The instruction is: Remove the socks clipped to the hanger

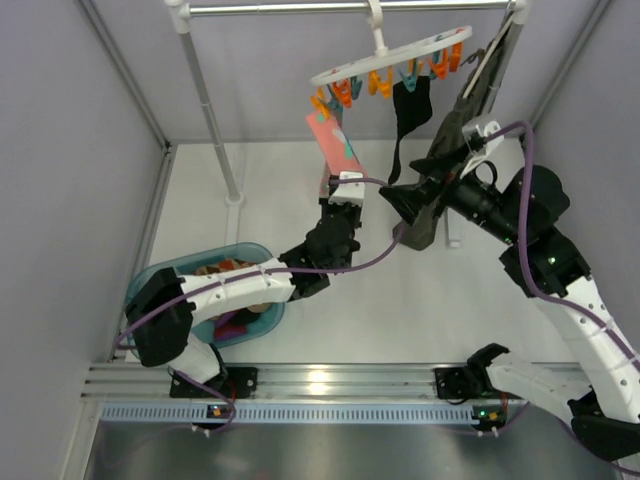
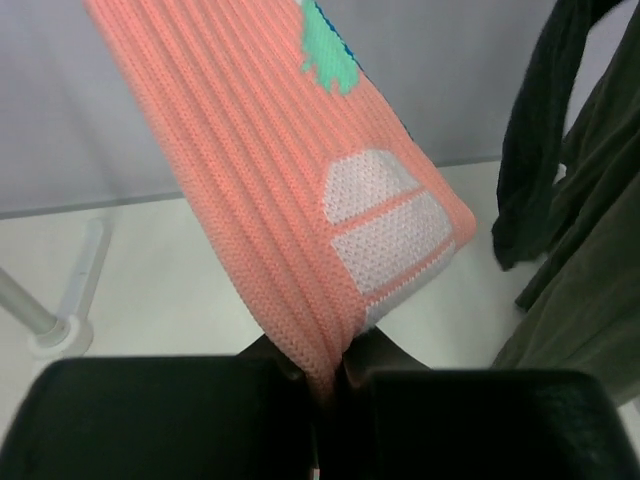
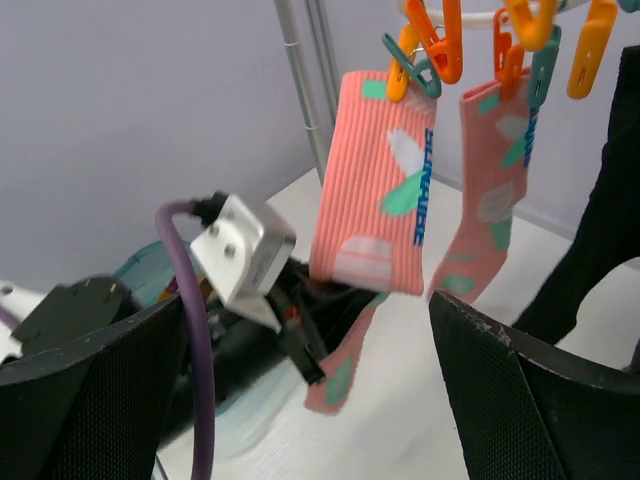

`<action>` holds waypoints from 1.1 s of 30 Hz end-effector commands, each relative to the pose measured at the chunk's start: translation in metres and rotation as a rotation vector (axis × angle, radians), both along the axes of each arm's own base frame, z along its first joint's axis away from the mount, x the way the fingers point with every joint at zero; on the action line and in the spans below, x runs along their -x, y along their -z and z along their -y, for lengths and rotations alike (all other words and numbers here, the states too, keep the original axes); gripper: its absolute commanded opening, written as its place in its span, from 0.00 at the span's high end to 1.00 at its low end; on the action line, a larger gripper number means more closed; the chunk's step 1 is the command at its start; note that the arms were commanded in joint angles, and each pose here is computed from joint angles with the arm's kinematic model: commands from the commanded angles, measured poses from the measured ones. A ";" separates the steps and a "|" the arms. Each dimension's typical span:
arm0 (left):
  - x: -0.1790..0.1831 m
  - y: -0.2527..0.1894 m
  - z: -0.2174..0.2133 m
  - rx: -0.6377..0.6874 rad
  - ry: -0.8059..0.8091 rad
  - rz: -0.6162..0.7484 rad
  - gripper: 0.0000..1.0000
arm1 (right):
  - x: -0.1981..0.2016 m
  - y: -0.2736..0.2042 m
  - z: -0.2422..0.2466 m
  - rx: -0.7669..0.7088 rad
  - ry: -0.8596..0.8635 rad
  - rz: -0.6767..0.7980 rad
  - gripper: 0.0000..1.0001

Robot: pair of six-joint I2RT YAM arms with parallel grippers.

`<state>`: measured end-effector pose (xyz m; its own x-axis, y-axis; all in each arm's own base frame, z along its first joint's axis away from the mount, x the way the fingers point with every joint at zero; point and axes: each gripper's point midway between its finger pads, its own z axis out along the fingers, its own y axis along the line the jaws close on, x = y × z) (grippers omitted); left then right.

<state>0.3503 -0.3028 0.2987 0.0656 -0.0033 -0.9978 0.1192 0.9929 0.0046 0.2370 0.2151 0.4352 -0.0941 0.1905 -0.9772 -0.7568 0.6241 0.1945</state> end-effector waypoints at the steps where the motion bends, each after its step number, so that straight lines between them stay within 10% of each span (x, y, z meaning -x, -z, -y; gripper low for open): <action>1: 0.025 -0.019 0.004 -0.024 -0.055 0.033 1.00 | -0.023 -0.004 0.005 0.048 0.088 -0.047 0.05; 16: 0.012 0.027 0.149 -0.354 0.015 0.059 1.00 | -0.073 -0.043 0.028 0.264 0.317 -0.055 0.11; 33: -0.037 0.019 0.073 -0.089 0.035 -0.037 1.00 | -0.031 0.056 0.096 0.267 0.538 -0.135 0.01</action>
<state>0.3914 -0.3884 0.2422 0.0023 0.1996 -0.9799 0.1150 0.9733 0.1986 0.2631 0.1288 0.3546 -0.2543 -0.0926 -0.9627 -0.3771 0.9261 0.0105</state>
